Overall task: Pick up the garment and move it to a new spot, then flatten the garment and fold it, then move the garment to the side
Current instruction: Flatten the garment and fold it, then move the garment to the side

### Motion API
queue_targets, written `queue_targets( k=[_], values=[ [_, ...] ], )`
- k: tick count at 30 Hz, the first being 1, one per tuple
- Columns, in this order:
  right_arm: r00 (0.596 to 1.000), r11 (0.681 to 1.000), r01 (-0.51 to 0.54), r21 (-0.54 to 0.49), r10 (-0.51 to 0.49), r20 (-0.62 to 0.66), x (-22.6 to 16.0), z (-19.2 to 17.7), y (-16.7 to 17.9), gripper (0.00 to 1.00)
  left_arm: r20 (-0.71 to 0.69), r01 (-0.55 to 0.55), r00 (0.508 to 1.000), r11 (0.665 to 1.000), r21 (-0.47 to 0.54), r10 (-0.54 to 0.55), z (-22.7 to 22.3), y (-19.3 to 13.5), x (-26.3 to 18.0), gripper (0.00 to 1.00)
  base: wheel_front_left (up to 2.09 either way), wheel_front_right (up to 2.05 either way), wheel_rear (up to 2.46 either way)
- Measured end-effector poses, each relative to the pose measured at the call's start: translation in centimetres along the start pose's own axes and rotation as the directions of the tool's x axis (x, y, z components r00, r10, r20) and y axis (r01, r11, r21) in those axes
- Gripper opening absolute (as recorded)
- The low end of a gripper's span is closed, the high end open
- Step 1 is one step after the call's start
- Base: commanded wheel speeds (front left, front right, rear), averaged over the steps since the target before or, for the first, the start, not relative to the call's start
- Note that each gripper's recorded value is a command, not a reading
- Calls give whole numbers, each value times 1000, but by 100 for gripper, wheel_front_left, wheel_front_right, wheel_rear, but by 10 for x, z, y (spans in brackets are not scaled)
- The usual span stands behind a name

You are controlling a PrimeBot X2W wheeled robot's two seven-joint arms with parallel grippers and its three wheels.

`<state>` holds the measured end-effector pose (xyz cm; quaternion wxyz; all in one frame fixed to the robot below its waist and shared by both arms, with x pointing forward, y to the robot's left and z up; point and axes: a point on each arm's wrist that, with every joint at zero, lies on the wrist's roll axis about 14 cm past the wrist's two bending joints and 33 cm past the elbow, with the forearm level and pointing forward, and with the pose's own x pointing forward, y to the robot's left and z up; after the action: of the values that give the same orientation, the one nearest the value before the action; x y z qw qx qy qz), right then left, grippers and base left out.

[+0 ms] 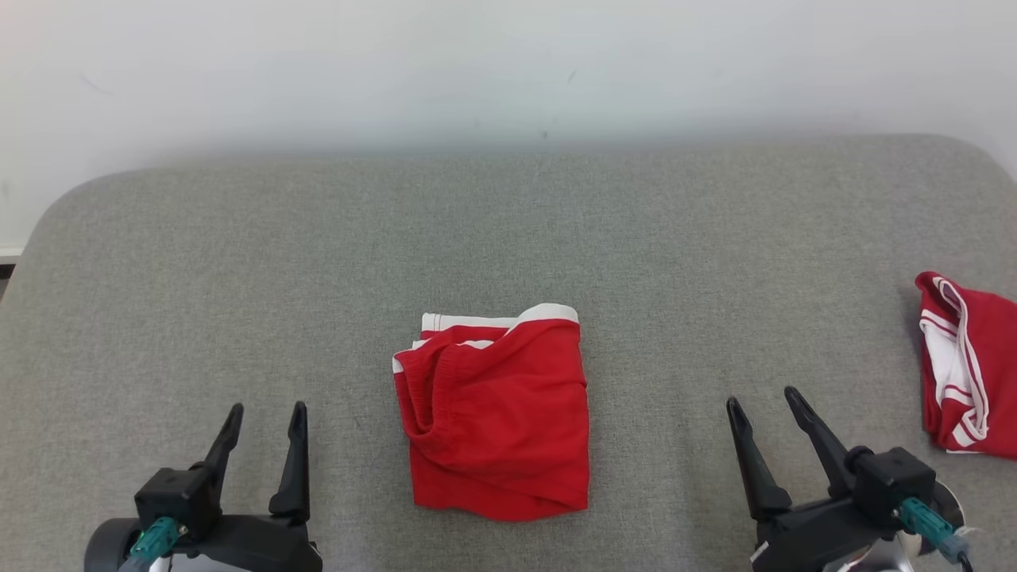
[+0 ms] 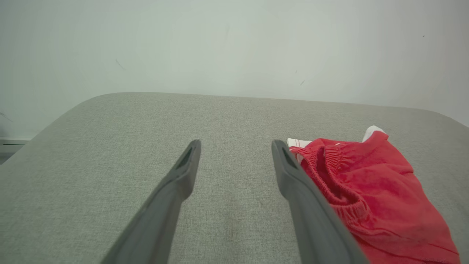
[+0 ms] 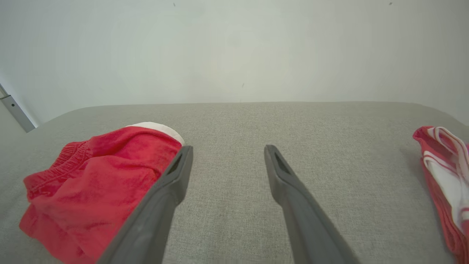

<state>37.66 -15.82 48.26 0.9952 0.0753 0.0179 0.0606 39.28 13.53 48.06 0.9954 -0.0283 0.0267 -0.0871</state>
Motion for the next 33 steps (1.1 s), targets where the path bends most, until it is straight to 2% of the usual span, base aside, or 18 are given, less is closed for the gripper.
queue_targets(
  k=[12, 19, 25, 33],
  values=[
    [1000, 1000, -1, -22, 1, -17, -7, 3, 1, 100, 2, -2, 1000, 1000, -1, 2, 4, -2, -8, 100, 0, 0, 0],
    [993, 994, -106, -31, 104, -59, 14, -6, 33, 100, 11, -39, 999, 999, -6, 39, 6, 8, -14, 100, 0, 0, 0],
    [959, 972, -231, -34, 222, -176, 39, -39, 67, 100, 23, -66, 998, 998, -23, 66, 8, 14, -15, 100, 0, 0, 0],
    [894, 948, -317, 33, 310, -323, 52, -93, 101, 100, 8, -134, 991, 991, -29, 134, -1, 34, -21, 100, 0, 0, 0]
  ],
)
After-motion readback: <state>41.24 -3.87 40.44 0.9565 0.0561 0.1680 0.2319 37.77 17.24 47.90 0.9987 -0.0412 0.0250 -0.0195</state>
